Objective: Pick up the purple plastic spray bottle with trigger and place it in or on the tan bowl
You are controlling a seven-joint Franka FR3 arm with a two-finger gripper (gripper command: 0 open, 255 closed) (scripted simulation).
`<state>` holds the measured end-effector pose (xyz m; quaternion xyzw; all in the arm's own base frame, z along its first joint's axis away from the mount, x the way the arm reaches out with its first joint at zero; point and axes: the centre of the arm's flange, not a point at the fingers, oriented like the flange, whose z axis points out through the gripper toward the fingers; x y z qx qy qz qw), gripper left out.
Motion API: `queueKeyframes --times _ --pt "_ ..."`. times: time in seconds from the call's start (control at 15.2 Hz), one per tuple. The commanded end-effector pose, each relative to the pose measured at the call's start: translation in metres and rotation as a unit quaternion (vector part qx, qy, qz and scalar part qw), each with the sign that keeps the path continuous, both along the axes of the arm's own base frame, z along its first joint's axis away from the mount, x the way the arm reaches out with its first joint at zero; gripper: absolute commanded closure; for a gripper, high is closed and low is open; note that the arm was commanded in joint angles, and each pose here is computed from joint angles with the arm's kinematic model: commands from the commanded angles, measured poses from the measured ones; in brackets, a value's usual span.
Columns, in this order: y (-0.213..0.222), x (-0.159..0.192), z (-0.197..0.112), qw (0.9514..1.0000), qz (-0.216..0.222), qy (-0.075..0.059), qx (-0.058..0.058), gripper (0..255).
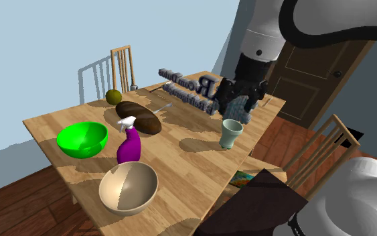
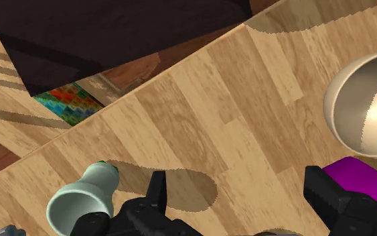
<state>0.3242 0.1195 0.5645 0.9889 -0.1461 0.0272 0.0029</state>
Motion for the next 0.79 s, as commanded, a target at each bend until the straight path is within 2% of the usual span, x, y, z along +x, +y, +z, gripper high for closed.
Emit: queueKeyframes --times 0.0,0.33,0.73 --pt "0.024 0.005 -0.015 0.9997 -0.022 -0.005 -0.006 0" --pt "0.082 0.027 -0.047 0.9971 -0.071 -0.017 -0.023 0" --pt "0.147 0.062 -0.088 0.9901 -0.13 -0.031 -0.043 0"
